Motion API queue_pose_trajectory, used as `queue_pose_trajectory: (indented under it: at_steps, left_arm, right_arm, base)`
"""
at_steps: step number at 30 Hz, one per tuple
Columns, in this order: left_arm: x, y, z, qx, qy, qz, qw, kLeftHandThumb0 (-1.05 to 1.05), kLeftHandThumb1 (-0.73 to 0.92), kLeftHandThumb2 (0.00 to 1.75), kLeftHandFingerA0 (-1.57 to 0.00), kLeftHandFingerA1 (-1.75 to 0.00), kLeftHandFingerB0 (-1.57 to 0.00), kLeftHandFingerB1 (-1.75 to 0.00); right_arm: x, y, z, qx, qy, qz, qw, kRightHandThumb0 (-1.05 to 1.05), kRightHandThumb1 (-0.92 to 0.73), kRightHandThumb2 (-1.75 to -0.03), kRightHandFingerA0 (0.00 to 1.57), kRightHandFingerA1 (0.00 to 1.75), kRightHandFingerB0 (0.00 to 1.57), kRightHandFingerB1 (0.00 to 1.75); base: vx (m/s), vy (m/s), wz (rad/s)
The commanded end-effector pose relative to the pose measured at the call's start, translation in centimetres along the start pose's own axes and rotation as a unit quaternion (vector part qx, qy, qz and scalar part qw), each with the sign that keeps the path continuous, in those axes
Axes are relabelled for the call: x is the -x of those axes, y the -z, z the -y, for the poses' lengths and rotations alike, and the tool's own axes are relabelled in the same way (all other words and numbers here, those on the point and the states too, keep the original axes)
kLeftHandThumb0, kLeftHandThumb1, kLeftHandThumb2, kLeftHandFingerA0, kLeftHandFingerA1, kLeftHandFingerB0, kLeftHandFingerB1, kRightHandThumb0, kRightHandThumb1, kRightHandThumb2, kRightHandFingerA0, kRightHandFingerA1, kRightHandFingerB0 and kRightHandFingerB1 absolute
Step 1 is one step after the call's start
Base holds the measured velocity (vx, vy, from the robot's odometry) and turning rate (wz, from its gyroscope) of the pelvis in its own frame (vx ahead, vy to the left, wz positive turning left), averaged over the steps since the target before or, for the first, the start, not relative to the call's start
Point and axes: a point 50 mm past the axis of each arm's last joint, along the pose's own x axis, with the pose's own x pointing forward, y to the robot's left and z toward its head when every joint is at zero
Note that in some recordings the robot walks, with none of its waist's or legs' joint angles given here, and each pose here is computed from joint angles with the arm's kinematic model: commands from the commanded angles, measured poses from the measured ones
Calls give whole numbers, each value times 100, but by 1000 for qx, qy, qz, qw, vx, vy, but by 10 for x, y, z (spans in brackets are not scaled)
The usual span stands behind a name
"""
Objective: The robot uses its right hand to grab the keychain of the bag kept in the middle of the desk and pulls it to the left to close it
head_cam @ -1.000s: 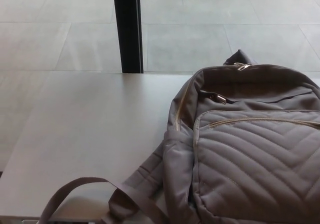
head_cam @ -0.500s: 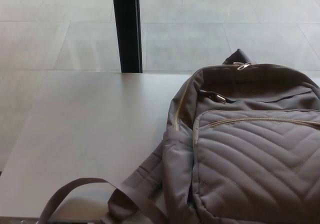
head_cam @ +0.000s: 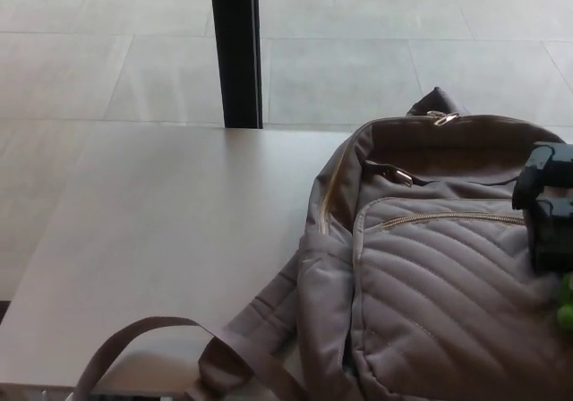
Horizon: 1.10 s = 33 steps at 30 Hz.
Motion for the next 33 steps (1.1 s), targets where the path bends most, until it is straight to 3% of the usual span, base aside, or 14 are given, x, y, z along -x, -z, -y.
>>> queue_pose_trajectory:
  at_steps: [1, 2, 3, 4, 5, 6, 9, 12, 15, 16, 17, 27, 29, 33]
  left_arm:
    - [2, -2, -9, -14, -12, -1, 1000, -67, 84, 66, -72, -48, -60, -45]
    - [2, -1, -9, -7, -11, -3, 1000, -66, 84, 66, -71, -48, -60, -45]
    - [2, -1, -9, -10, -12, -3, 1000, -65, 84, 66, -71, -48, -59, -45]
    - [2, 0, -10, -10, -13, -4, 1000, -65, 84, 66, -71, -48, -59, -45]
    - [2, 1, -10, -12, -15, -5, 1000, -66, 84, 66, -72, -49, -60, -45]
    - [2, 1, -10, -13, -16, -5, 1000, -66, 84, 66, -72, -49, -60, -45]
    - [5, 4, -11, -15, -18, -5, 1000, -67, 83, 65, -72, -49, -62, -47]
    - [4, 4, -11, -4, -25, -10, 1000, -65, 84, 65, -71, -52, -62, -48]
    - [4, 4, -11, 2, -21, -10, 1000, -65, 84, 66, -68, -52, -60, -47]
    - [5, 4, -11, 0, -18, -8, 1000, -66, 67, 99, -60, -63, -57, -60]
    - [5, 4, -11, -2, -18, -8, 1000, -66, 84, 66, -68, -51, -60, -47]
    - [7, 10, -14, 11, -28, -16, 999, -63, 84, 65, -71, -51, -63, -48]
    - [6, 8, -13, 10, -21, -14, 1000, -62, 85, 65, -69, -51, -62, -48]
    - [7, 9, -14, -4, -21, -8, 1000, -59, 85, 66, -73, -50, -64, -48]
  right_arm:
    - [16, 24, 21, 11, 20, -88, 996, -11, -48, -131, 93, 175, 80, 158]
    - [17, 23, 26, 11, 21, -86, 996, -12, -51, -126, 93, 175, 79, 156]
    - [19, 23, 32, 13, 30, -83, 996, -14, -57, -117, 91, 175, 77, 138]
    - [20, 22, 35, 15, 32, -83, 996, -14, -57, -117, 91, 175, 77, 138]
    - [22, 22, 39, 12, 44, -83, 995, -17, -68, -91, 86, 170, 76, 89]
    - [22, 21, 41, 10, 50, -83, 995, -17, -68, -91, 86, 170, 76, 89]
    - [24, 18, 48, 29, 50, -77, 995, -23, -81, -66, 81, 156, 68, 57]
    - [26, 12, 54, 40, 37, -61, 997, -31, -78, -67, 75, 148, 59, 53]
    - [27, 7, 57, 52, 26, -48, 997, -32, -78, -67, 73, 151, 58, 52]
    - [27, 4, 57, 51, 23, -42, 998, -31, -79, -67, 73, 150, 56, 53]
    - [27, 1, 57, 47, 20, -37, 998, -30, -79, -67, 71, 150, 56, 53]
    - [29, -13, 45, 140, -61, -1, 988, -20, -81, -70, 76, 140, 62, 60]
    - [31, -17, 48, 171, -76, 1, 982, -18, -79, -70, 75, 127, 64, 58]
    - [33, -20, 55, 205, -97, -13, 974, -12, -79, -75, 58, 102, 59, 55]
  base:
    - [0, 0, 0]
    - [0, 0, 0]
    - [0, 0, 0]
    - [0, 0, 0]
    - [0, 0, 0]
    - [0, 0, 0]
    - [0, 0, 0]
    - [0, 0, 0]
    - [0, 0, 0]
    - [0, 0, 0]
    - [0, 0, 0]
    - [0, 0, 0]
    - [0, 0, 0]
    - [0, 0, 0]
